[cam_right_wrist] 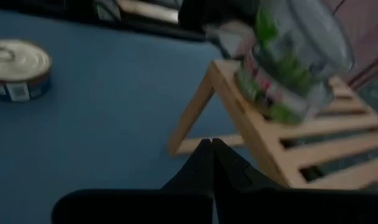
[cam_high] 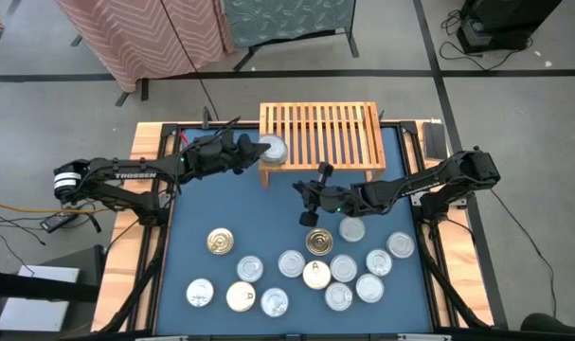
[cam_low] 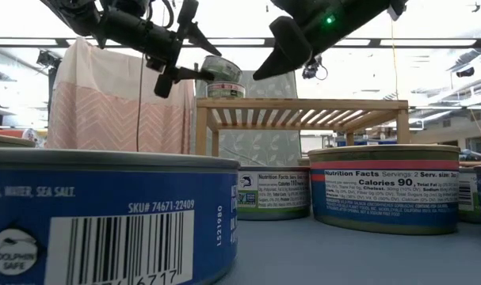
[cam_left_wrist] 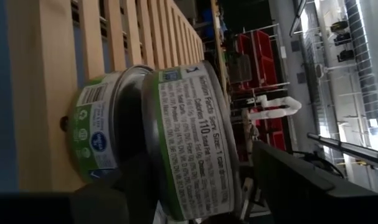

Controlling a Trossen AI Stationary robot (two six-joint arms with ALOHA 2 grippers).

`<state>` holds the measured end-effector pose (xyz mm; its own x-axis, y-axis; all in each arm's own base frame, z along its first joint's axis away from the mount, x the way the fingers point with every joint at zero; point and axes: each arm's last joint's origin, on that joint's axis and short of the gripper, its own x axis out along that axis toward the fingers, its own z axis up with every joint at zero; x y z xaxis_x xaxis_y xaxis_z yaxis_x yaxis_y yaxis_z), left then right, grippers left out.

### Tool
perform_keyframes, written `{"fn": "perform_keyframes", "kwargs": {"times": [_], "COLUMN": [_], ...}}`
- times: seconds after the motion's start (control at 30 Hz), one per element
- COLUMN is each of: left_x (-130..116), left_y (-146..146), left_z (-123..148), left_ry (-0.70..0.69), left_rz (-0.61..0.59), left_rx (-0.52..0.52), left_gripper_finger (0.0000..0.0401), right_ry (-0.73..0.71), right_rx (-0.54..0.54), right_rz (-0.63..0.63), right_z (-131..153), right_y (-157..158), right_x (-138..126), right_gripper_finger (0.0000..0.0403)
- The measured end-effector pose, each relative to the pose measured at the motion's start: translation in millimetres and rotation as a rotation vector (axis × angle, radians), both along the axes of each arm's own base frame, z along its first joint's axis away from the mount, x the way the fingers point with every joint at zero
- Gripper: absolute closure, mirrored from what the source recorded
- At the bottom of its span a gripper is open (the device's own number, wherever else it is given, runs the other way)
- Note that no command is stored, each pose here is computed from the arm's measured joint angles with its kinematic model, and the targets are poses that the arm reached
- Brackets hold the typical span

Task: Stack canned seafood by type on shelf
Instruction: Stack the green tuna can on top of the green tuna can on the shelf

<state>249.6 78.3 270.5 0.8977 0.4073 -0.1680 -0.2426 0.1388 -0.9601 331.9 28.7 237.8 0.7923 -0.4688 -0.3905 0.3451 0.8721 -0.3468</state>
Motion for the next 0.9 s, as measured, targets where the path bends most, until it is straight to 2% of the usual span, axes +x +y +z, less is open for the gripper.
{"fn": "perform_keyframes", "kwargs": {"times": [0.3,0.9], "left_x": [0,0], "left_y": [0,0], "left_z": [-1,-2], "left_ry": [0.004,0.042], "left_rz": [-0.016,-0.014], "left_rx": [-0.004,0.04], "left_gripper_finger": [0.0159,0.0159], "right_ry": [-0.186,-0.286], "right_rx": [-0.144,-0.176], "right_rz": [0.054,0.055], "right_z": [25,53], "right_y": [-5,-56], "right_x": [10,18], "right_gripper_finger": [0.0402,0.0402]}}
